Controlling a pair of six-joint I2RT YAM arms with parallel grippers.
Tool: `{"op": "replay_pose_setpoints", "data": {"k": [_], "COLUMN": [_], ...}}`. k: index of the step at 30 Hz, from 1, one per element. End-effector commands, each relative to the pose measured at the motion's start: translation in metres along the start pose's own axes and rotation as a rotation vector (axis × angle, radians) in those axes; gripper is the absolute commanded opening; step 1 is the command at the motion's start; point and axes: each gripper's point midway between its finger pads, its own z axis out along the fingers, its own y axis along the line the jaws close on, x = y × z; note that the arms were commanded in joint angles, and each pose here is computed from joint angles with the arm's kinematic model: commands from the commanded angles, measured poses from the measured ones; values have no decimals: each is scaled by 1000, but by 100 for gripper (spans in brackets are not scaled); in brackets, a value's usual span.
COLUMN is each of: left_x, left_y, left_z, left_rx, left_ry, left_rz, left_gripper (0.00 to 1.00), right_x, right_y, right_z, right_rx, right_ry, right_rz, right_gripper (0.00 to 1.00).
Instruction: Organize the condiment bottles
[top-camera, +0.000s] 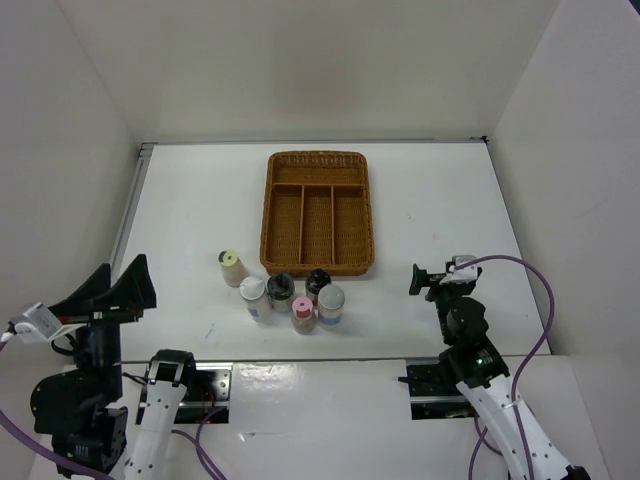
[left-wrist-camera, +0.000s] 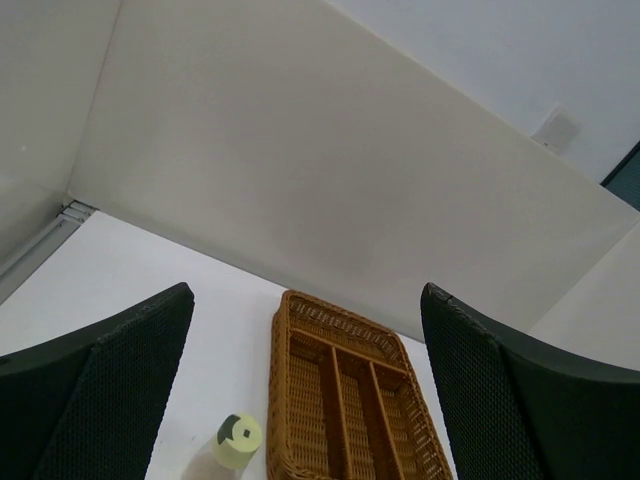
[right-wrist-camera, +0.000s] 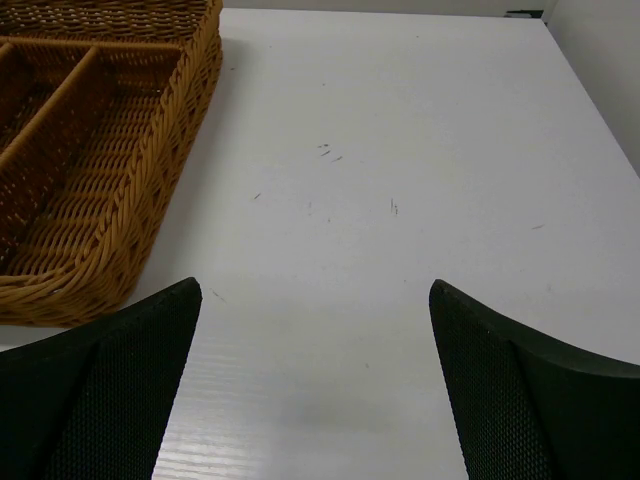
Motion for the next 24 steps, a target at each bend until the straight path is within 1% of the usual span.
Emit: {"op": "replay_pose_setpoints", "data": {"k": [1,3,4,5,6,7,8,9,10,11,12,13,14,15,16,17,18,19,20,21,22,23,24], "left_x": [-24,-27,-24,-25,-25,-24,-22,-17,-15,-13,-10,-9,-3,3,4,15,19,21,28,26,29,31,33], "left_y": [-12,-10,-8,-8,-7,-9,-11,-17,-20,-22,-29,-30,-28,-27,-27,-26,-27,-27,-26,-28,-28,-29,-30], "left_z": [-36,-37,-37,-39,-39,-39,-39,-39,-37,-38,-37,-37,-34,-31,-29,-24,-21,-19,-12,-10,-7,-1,3], "left_rx": [96,77,70,69,68,81,95,136,157,172,213,222,215,215,211,207,209,201,193,191,190,173,171], "left_ry": [-101,-108,-97,-94,-95,-88,-81,-62,-59,-53,-46,-42,-28,-4,4,59,81,98,132,137,160,196,221], "left_rz": [-34,-48,-34,-34,-22,-5,6,21,31,41,54,55,57,42,43,32,13,6,7,7,6,25,36], "left_gripper": [100,100,100,100,100,100,100,100,100,100,100,100,100,100,100,100,100,100,100,100,100,100,100], "right_x": [-2,-15,-31,-38,-60,-69,-87,-119,-122,-135,-146,-158,-180,-194,-206,-230,-231,-227,-196,-183,-171,-167,-177], "right_y": [-2,-9,-28,-35,-48,-53,-53,-54,-54,-60,-62,-62,-53,-45,-36,-13,-11,-13,-25,-22,-19,-7,17], "right_z": [2,1,-2,-3,-10,-16,-22,-33,-38,-45,-49,-53,-61,-68,-77,-92,-92,-90,-81,-78,-77,-76,-80], "right_rx": [9,50,166,242,314,333,325,287,293,302,289,267,171,102,30,-146,-157,-137,-12,3,10,-43,-198], "right_ry": [-64,-93,-143,-198,-276,-268,-305,-359,-355,-388,-418,-443,-455,-444,-431,-446,-453,-438,-346,-287,-237,-201,-194], "right_rz": [14,51,125,378,572,568,709,781,988,1045,1042,1031,1049,1033,940,835,742,779,839,1003,1006,969,897], "right_gripper": [98,98,98,98,98,98,98,98,98,98,98,98,98,98,98,98,98,98,98,98,98,98,98]}}
